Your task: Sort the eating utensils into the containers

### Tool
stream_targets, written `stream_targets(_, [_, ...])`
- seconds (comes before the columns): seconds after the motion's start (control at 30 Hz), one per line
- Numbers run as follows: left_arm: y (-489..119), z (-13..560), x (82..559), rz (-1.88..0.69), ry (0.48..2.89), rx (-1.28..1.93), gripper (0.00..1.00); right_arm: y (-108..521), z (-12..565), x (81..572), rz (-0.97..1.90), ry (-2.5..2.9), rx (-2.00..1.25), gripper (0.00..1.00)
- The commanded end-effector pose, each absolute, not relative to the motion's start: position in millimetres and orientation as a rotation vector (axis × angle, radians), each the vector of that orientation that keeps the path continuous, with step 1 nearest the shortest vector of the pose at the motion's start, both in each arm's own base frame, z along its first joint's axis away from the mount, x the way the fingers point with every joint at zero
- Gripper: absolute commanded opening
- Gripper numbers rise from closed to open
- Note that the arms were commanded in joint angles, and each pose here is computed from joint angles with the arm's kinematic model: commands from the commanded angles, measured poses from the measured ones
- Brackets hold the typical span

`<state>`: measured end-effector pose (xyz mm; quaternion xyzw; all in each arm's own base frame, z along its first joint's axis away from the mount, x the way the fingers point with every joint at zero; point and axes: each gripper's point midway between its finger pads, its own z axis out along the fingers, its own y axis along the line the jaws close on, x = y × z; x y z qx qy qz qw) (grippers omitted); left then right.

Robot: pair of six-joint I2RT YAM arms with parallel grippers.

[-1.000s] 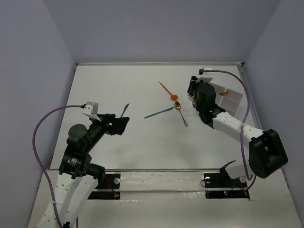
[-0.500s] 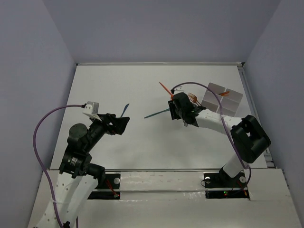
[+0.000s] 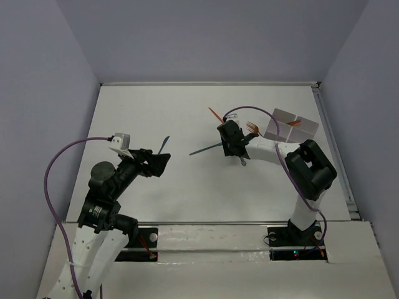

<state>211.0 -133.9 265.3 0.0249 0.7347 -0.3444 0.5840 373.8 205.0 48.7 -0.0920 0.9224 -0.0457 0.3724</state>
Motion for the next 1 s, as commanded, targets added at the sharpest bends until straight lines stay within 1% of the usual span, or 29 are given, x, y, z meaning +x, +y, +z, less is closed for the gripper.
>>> stream_targets(0.0, [-136,287,212,-0.816,1.641,0.088,0.99,196,50,386,-0.176,2.358,-0.161,0.49])
stream_targets(0.2, [-136,287,212,-0.816,1.641,0.088,0.99,191,40,394,-0.154,2.373,-0.139,0.49])
stream_targets(0.37, [-136,287,212,-0.815,1.639,0.087,0.99,200,25,391,-0.077,2.417,-0.174,0.48])
stream_targets(0.4, [-136,287,212,-0.815,1.641,0.086,0.99,206,24,387,-0.032,2.431,-0.186,0.44])
stream_targets(0.47, [-135,287,212,-0.815,1.641,0.084,0.99,210,27,384,0.013,2.433,-0.183,0.38])
stream_targets(0.5, [-135,287,212,-0.814,1.642,0.085,0.99,214,28,381,0.05,2.438,-0.192,0.33])
stream_targets(0.77, [-135,288,211,-0.815,1.638,0.087,0.99,228,38,349,0.205,2.457,-0.208,0.16])
stream_targets(0.87, [-135,288,211,-0.817,1.636,0.086,0.99,228,40,333,0.202,2.471,-0.217,0.15])
stream_targets(0.97, [-136,289,211,-0.818,1.635,0.087,0.99,222,39,327,0.187,2.485,-0.191,0.15])
